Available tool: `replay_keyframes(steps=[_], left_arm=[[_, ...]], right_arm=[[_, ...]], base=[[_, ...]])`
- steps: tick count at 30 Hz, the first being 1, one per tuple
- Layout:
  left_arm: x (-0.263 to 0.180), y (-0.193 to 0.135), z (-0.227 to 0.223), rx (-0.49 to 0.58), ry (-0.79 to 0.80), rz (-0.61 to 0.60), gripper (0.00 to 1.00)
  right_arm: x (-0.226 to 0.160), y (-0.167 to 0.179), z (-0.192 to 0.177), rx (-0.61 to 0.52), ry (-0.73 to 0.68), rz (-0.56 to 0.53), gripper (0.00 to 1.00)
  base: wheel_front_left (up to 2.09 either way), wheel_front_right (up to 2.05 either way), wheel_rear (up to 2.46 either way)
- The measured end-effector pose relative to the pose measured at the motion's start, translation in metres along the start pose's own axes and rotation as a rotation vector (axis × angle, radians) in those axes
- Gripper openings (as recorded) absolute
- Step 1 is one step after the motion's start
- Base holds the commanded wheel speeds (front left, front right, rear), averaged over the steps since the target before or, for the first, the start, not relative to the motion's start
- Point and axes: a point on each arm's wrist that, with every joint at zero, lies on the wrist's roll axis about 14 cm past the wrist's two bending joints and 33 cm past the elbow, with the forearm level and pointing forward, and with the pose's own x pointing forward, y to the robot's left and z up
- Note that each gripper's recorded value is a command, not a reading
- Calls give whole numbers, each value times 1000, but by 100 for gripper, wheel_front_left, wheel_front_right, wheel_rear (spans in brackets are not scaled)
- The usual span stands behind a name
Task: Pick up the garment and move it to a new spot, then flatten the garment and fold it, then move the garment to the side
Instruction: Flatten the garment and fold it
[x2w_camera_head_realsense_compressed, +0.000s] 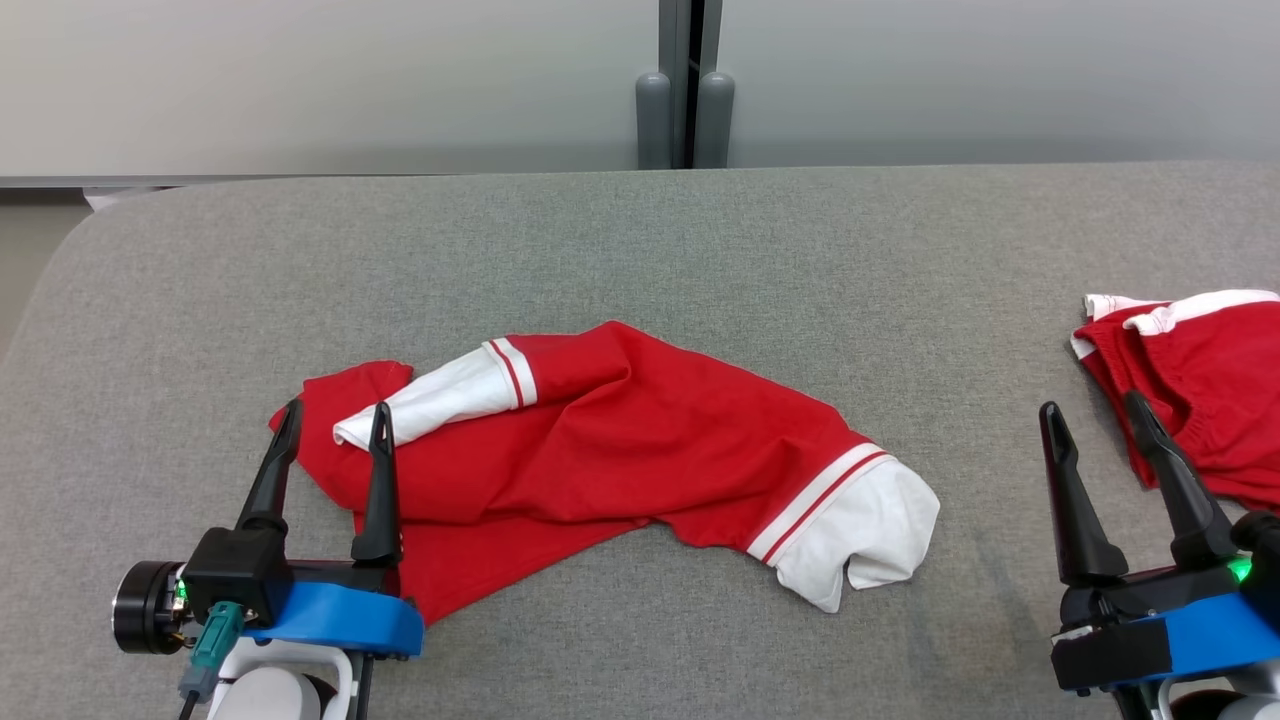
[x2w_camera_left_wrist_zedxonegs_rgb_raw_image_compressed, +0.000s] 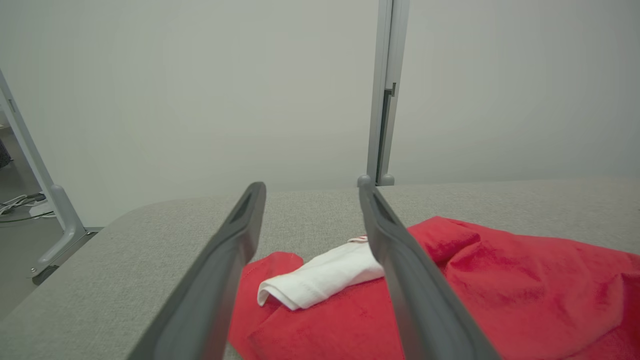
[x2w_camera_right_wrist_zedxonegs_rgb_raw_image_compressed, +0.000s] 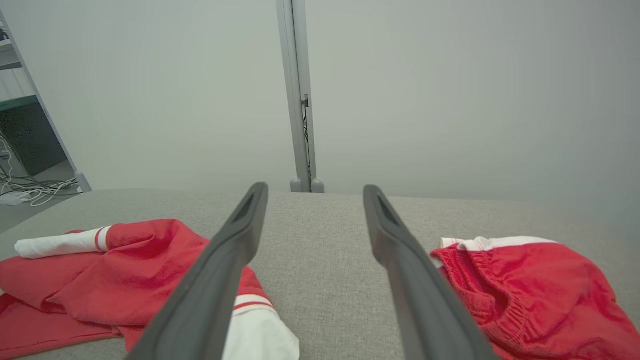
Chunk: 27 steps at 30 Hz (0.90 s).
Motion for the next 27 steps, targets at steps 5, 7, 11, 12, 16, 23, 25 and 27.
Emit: replay_keyframes(steps=[5, 7, 11, 12, 16, 23, 25, 27], left_arm=[[0, 0, 0, 0, -2, 0, 100], [0, 0, 1, 1, -2, 0, 100], [1, 1, 1, 5, -4, 2, 100], [1, 1, 1, 5, -5, 3, 100], [1, 1, 2, 4, -5, 4, 100], [-14, 1, -36, -34, 154, 13, 100], [-28, -2, -61, -66, 260, 16, 100], [-42, -4, -82, -94, 353, 24, 100]], right_arm=[[0, 4, -2, 9, 4, 4, 100], [0, 4, -2, 11, 6, 5, 100], [0, 6, -6, 13, 16, 7, 100], [0, 6, -7, 14, 20, 7, 100], [-1, 6, -10, 17, 32, 6, 100], [0, 8, -14, 23, 46, 11, 100], [0, 9, -17, 26, 54, 13, 100], [0, 10, -22, 34, 66, 12, 100]], base=[[0, 0, 0], [0, 0, 0], [0, 0, 0], [0, 0, 0], [0, 0, 0], [0, 0, 0], [0, 0, 0], [0, 0, 0]])
